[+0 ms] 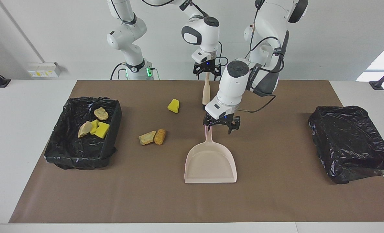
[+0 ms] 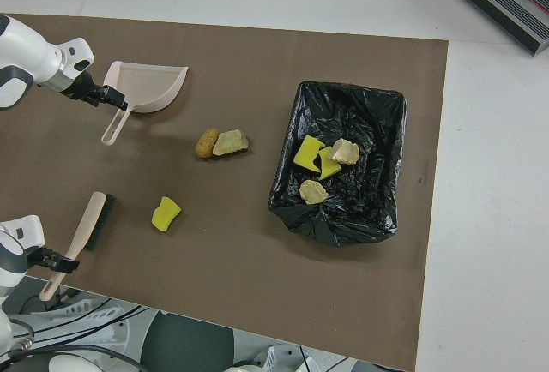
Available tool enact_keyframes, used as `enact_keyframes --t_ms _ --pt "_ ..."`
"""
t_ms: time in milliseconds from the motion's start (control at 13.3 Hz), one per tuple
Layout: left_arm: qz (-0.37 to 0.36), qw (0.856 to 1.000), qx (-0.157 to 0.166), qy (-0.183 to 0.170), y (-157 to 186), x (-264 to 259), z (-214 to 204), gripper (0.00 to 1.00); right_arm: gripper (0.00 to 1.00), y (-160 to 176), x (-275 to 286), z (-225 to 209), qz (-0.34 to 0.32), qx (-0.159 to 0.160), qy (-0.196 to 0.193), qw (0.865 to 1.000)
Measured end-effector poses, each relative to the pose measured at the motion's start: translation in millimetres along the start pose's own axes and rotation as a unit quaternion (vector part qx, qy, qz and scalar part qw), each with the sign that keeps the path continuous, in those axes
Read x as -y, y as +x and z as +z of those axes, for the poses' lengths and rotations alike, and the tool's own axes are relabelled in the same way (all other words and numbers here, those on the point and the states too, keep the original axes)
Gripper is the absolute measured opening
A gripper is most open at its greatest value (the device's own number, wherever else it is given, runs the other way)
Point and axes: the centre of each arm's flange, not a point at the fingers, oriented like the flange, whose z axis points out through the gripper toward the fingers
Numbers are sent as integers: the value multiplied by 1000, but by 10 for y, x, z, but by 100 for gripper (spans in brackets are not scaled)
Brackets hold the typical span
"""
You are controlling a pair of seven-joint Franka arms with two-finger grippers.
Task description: Sweep and dump trash in bin
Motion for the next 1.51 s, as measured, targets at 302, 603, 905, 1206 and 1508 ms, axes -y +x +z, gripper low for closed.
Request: enact_keyframes --t_ms 302,603,905,1206,1508 --pt "-10 1000 -2 -3 -29 -97 242 96 78 -19 -31 56 -1 2 -6 1000" --pt "-6 1000 -3 0 -42 -120 245 58 71 -31 -46 84 7 11 -7 1000" --pt "31 999 -1 12 -10 -50 172 33 58 -37 -50 140 8 15 -12 1000" --pt "234 968 64 63 0 435 -367 33 58 -17 23 44 7 17 -17 1000" --pt "412 901 118 65 11 960 -676 33 25 -17 44 42 7 18 -17 1000"
